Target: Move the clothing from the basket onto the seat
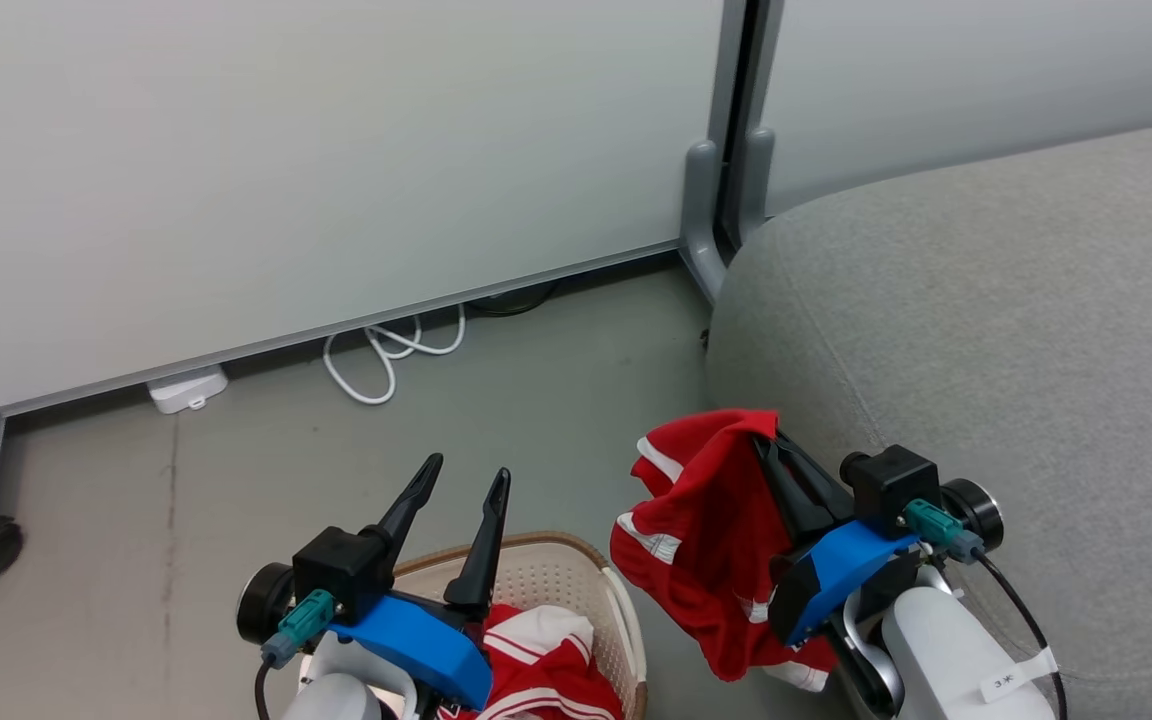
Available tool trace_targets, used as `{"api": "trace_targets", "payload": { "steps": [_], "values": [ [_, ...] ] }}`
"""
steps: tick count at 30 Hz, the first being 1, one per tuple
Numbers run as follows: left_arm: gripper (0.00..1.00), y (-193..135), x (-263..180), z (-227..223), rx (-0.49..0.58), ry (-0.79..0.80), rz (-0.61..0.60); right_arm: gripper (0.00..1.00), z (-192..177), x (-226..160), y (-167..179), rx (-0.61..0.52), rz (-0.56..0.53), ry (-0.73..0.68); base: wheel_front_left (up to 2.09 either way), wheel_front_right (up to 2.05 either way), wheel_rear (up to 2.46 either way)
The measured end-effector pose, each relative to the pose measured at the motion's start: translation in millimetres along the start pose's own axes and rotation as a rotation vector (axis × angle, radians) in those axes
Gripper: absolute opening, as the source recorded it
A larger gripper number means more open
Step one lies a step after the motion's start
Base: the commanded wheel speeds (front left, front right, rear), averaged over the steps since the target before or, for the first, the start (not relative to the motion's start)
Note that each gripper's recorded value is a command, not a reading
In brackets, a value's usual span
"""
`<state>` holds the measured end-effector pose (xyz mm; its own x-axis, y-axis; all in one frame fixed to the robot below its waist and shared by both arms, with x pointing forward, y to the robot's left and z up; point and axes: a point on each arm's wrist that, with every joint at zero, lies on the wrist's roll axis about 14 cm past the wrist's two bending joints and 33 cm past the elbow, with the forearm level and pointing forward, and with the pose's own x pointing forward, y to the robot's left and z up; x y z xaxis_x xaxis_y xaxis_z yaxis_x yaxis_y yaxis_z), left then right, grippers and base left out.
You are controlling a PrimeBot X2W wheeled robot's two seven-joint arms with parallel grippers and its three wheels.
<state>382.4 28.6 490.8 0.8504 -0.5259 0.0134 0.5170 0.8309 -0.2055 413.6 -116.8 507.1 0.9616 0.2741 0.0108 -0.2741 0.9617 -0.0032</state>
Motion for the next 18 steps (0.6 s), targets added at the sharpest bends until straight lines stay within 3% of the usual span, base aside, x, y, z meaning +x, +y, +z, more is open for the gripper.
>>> {"api": "trace_targets", "payload": {
  "steps": [18],
  "values": [
    [1.00,-73,42,-17,-0.014,0.047,-0.245,0.00,0,-61,-75,-0.002,-0.246,0.001,0.00,0.00,0.00]
  ]
}}
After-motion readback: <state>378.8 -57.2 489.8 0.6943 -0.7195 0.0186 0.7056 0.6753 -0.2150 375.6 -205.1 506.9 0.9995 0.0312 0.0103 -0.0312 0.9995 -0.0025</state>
